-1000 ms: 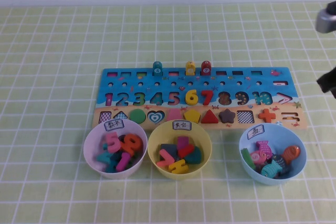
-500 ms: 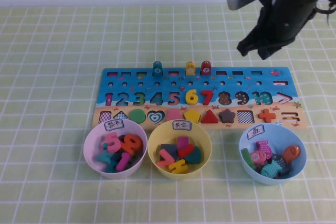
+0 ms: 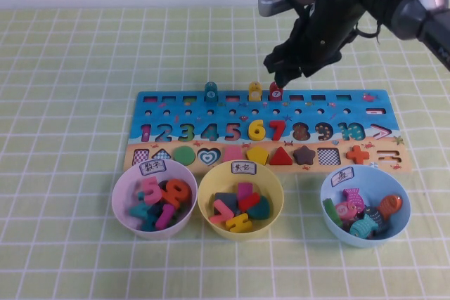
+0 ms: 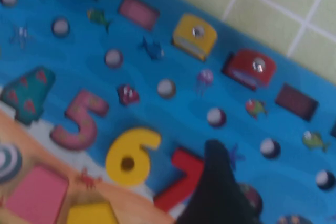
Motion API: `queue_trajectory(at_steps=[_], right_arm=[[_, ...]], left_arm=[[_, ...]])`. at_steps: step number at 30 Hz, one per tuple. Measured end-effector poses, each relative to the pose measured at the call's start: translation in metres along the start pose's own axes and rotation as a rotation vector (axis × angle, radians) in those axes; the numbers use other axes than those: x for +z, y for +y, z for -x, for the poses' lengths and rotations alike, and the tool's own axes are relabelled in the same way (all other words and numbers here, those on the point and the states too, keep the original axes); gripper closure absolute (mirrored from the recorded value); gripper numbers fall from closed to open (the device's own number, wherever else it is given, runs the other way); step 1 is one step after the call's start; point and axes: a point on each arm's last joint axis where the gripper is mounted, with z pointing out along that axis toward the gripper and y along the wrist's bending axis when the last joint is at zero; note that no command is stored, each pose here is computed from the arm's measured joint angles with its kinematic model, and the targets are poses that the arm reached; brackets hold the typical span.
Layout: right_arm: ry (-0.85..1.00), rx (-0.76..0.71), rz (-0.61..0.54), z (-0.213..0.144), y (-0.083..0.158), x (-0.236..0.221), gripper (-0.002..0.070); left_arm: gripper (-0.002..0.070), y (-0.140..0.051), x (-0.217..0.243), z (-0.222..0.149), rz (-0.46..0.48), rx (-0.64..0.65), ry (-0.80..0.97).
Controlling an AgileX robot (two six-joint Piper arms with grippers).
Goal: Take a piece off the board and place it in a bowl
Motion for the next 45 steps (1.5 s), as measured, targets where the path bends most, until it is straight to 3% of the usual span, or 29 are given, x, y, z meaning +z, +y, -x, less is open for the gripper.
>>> queue_trajectory(at_steps=[3, 21, 45], right_arm=[[-0.024, 0.028, 0.010, 0.003, 0.000, 0.012, 0.0249], [-0.141, 0.078, -0.001, 0.013, -0.004, 0.044, 0.0274], [-0.122, 0.104, -0.003, 0.008, -0.007, 0.078, 0.0283]], left_arm=[[0.0680, 0.000, 0.000, 0.000, 0.000, 0.000, 0.000], [0.0680, 0.000, 0.000, 0.000, 0.000, 0.000, 0.000], [0.0680, 0.000, 0.000, 0.000, 0.000, 0.000, 0.000]])
